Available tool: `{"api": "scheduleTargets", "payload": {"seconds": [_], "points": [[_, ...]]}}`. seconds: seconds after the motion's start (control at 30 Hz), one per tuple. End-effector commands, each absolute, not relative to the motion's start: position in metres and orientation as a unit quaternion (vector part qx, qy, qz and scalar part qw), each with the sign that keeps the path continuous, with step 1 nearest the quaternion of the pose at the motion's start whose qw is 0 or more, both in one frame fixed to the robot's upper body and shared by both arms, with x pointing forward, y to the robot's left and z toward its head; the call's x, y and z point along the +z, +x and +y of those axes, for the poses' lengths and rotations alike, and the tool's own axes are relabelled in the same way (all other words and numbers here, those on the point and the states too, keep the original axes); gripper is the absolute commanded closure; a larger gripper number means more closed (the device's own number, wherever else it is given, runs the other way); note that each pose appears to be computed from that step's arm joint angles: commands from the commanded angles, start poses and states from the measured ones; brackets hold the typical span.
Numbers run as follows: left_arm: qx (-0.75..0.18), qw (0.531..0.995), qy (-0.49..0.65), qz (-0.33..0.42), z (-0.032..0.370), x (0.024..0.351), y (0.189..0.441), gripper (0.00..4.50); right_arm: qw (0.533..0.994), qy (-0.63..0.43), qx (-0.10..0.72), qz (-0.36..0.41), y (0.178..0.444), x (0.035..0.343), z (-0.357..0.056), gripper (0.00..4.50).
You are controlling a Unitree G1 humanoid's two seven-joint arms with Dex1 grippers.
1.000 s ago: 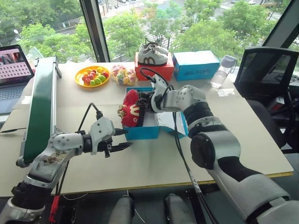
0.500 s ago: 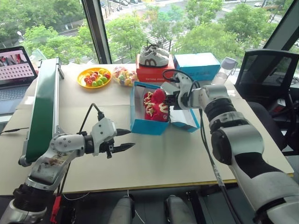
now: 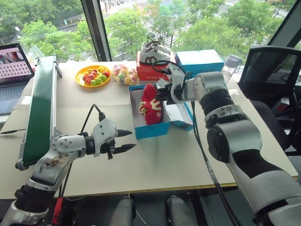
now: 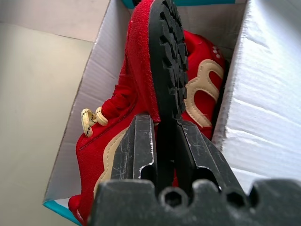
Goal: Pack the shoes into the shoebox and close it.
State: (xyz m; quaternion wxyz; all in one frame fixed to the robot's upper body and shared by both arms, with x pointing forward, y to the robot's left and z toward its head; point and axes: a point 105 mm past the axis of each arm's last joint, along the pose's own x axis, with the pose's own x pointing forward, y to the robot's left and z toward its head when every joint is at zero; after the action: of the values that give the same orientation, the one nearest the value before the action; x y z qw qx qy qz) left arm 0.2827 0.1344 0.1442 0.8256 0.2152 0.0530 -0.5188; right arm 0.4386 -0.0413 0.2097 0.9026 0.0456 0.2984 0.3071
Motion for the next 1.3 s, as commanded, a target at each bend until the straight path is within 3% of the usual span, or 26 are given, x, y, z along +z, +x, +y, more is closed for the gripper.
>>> {"api": "scheduleTargets", "payload": {"seconds": [0.03, 0.2, 0.6, 0.9, 1.13, 1.3], "points": [[-0.516, 0.826, 0.226, 0.027, 0.134, 0.156, 0.283, 2.06, 0.906, 0.055, 0.335, 0.255, 0.435, 0.246, -0.029, 4.26], [-0.515, 0.826, 0.227, 0.026, 0.133, 0.156, 0.283, 2.06, 0.901, 0.056, 0.342, 0.261, 0.430, 0.246, -0.024, 4.26], [-0.509, 0.831, 0.224, 0.023, 0.132, 0.157, 0.281, 2.06, 0.895, -0.002, 0.323, 0.309, 0.434, 0.159, -0.007, 4.26], [-0.506, 0.832, 0.227, 0.023, 0.133, 0.156, 0.280, 2.06, 0.886, -0.094, 0.330, 0.311, 0.433, 0.129, -0.008, 4.26], [-0.418, 0.883, 0.212, 0.040, 0.177, 0.155, 0.301, 2.06, 0.879, -0.098, 0.337, 0.324, 0.427, 0.113, 0.001, 4.26], [-0.400, 0.892, 0.205, 0.042, 0.186, 0.152, 0.301, 2.06, 0.875, -0.095, 0.338, 0.334, 0.424, 0.106, -0.001, 4.26]]}}
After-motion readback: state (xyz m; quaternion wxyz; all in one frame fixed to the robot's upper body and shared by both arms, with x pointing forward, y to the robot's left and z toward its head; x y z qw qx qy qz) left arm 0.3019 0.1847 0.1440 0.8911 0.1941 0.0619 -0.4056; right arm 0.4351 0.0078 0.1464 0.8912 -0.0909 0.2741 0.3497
